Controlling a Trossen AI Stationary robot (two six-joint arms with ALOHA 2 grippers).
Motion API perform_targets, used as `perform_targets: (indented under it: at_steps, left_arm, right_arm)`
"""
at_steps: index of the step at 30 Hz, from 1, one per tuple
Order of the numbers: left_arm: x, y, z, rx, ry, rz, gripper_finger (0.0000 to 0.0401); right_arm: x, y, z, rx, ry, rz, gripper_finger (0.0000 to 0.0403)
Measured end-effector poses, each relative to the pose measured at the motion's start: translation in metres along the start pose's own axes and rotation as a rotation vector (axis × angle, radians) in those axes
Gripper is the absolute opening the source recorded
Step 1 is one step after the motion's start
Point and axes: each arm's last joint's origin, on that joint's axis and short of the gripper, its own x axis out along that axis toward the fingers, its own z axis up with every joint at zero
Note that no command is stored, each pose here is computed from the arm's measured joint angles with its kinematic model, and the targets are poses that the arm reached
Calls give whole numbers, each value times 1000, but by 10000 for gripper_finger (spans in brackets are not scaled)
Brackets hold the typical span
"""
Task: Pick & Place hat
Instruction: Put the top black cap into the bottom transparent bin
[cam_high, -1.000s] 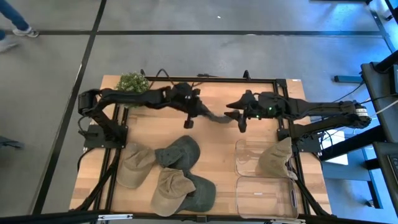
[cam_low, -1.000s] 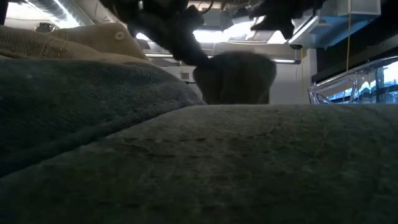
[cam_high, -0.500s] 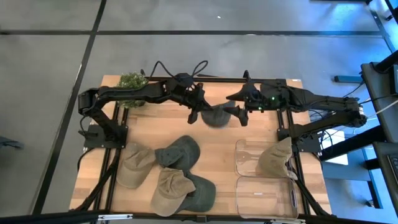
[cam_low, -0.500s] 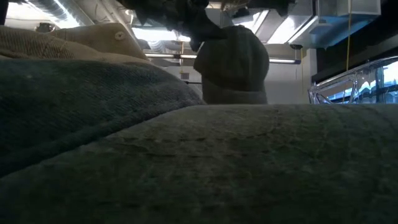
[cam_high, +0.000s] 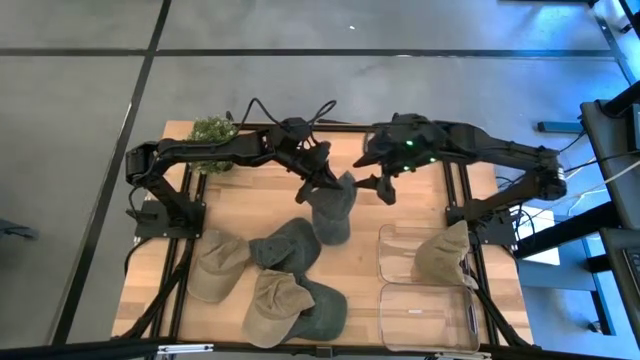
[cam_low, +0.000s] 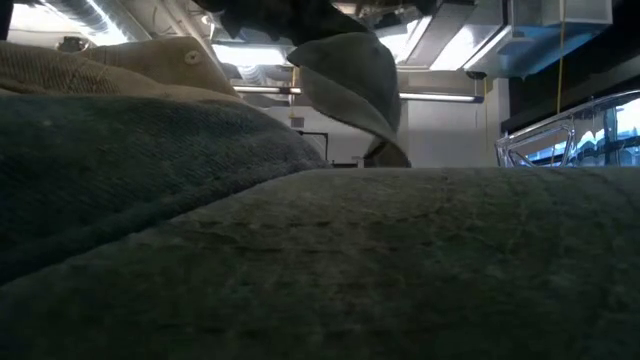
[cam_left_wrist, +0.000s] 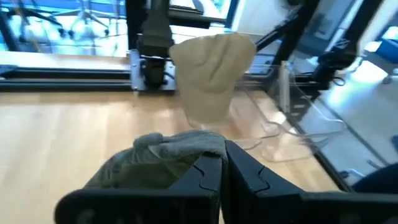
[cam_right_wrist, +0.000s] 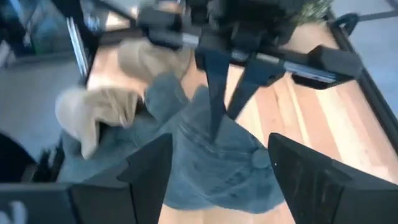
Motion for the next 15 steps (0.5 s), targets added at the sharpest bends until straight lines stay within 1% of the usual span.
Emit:
perform_targets:
  at_steps: [3, 7, 11, 13, 15]
  left_arm:
    - [0, -3, 0, -15, -4, -95, 3]
    - [-1, -7, 0, -25, -6, -224, 4]
    - [-1, -9, 0, -25, -9, -319, 3]
    - [-2, -9, 0, -26, -9, -331, 4]
    - [-2, -9, 0, -25, -9, -332, 4]
  right_arm:
    - [13, -3, 8, -60, 38, 42, 254]
    - [33, -7, 13, -104, 73, 121, 246]
    - [45, -18, 9, -83, 121, 116, 244]
    - [49, -22, 7, -60, 141, 163, 243]
    - [50, -26, 7, -26, 138, 245, 243]
